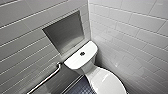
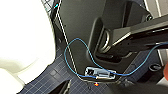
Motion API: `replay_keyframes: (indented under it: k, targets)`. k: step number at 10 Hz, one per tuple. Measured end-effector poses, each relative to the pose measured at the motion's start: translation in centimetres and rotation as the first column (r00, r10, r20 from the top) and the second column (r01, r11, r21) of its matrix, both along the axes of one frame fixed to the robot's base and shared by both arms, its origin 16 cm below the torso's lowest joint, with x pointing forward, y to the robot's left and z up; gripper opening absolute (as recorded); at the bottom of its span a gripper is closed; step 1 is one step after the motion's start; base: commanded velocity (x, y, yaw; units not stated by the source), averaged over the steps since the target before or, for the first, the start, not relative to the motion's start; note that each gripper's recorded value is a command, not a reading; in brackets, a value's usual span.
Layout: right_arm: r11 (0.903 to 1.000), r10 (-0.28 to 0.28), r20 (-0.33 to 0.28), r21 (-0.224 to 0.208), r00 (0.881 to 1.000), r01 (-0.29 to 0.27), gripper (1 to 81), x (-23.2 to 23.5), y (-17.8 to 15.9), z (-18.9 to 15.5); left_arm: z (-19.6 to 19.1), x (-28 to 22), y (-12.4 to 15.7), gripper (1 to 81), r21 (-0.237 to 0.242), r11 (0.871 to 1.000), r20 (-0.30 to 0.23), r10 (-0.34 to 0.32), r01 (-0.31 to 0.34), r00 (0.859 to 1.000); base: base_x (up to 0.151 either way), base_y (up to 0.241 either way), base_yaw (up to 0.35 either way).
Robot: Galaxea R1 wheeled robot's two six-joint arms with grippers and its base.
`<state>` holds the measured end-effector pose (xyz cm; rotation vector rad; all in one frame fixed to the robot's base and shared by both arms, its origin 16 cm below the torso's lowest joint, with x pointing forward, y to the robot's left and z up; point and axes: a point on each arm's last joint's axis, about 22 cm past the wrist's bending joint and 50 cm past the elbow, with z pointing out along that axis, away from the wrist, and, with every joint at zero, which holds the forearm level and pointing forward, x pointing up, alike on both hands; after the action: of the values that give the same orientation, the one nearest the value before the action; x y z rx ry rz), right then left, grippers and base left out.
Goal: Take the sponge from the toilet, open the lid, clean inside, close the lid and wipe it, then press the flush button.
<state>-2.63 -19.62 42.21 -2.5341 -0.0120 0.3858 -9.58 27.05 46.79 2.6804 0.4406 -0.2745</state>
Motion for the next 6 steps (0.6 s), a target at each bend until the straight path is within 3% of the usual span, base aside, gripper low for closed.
replay_keyframes:
  k: [2,5,6]
  targets:
    - [0.9985,-0.036,0.040,0.043,0.999,0.035,1.0,4.1,0.6,0.5,-0.7,-3.2,-1.5,81.1,0.016,1.000,-0.024,-0.021,0.021,0.999,0.000,0.000,0.000]
    - [0.9923,-0.082,0.077,0.099,0.994,0.075,1.0,9.5,-0.3,2.9,-0.4,-6.2,-8.0,81.1,-0.039,0.999,-0.046,-0.011,0.009,0.999,0.000,0.000,0.000]
    - [0.9905,-0.095,0.099,0.109,0.991,0.084,1.0,12.1,-1.3,3.6,-0.6,-6.5,-8.5,81.1,-0.035,0.999,-0.048,-0.016,0.014,0.999,0.000,0.000,0.000]
